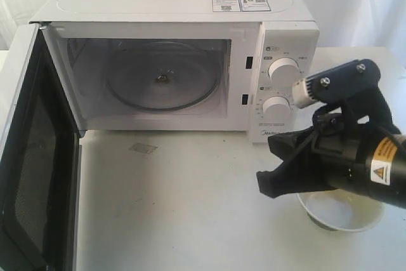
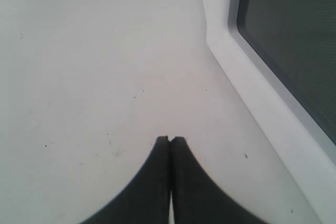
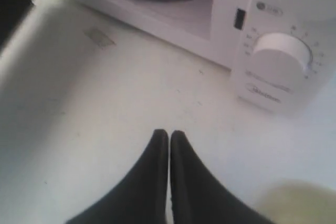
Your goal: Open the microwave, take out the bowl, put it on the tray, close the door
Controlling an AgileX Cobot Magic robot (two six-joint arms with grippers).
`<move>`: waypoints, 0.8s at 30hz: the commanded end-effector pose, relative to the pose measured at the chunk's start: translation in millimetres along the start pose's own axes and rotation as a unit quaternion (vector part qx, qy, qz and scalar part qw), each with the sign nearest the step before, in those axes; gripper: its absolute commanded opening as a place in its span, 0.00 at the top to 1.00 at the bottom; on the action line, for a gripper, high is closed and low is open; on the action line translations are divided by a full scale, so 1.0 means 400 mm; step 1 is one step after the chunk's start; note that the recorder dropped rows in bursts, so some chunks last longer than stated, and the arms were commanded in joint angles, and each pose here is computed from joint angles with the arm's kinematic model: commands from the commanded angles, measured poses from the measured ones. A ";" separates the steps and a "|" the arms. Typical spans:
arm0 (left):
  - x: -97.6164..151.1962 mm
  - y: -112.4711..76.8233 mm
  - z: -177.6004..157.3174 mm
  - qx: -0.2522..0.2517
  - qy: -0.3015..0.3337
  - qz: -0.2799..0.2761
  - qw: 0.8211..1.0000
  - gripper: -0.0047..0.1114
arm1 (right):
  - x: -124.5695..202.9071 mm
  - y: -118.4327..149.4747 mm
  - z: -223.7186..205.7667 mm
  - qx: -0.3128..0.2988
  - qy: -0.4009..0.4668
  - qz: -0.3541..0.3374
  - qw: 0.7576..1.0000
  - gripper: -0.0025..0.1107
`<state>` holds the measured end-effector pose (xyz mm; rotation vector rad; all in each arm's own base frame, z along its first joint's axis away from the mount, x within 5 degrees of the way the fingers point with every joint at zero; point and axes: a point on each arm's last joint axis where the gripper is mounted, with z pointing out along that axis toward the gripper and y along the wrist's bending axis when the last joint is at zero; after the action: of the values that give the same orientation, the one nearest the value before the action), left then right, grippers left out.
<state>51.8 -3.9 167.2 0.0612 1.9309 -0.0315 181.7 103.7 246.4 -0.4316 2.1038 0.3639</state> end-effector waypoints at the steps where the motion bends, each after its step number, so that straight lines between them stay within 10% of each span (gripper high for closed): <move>1: 0.002 0.000 0.000 0.000 0.000 -0.001 1.000 0.96 | 0.038 0.022 0.000 -0.036 -0.052 -0.012 0.998 0.98; 19: -0.003 0.000 0.000 -0.001 -0.011 -0.002 1.000 0.96 | 0.105 0.023 0.000 -0.051 -0.060 -0.018 0.997 0.98; 24: -0.040 -0.004 -0.004 0.025 -0.089 -0.176 0.980 0.96 | 0.105 0.023 0.000 -0.051 -0.059 -0.019 0.997 0.98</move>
<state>54.6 -5.3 176.1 -0.0996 1.8294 -0.1742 158.2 104.7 211.1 -0.4766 1.9827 0.4647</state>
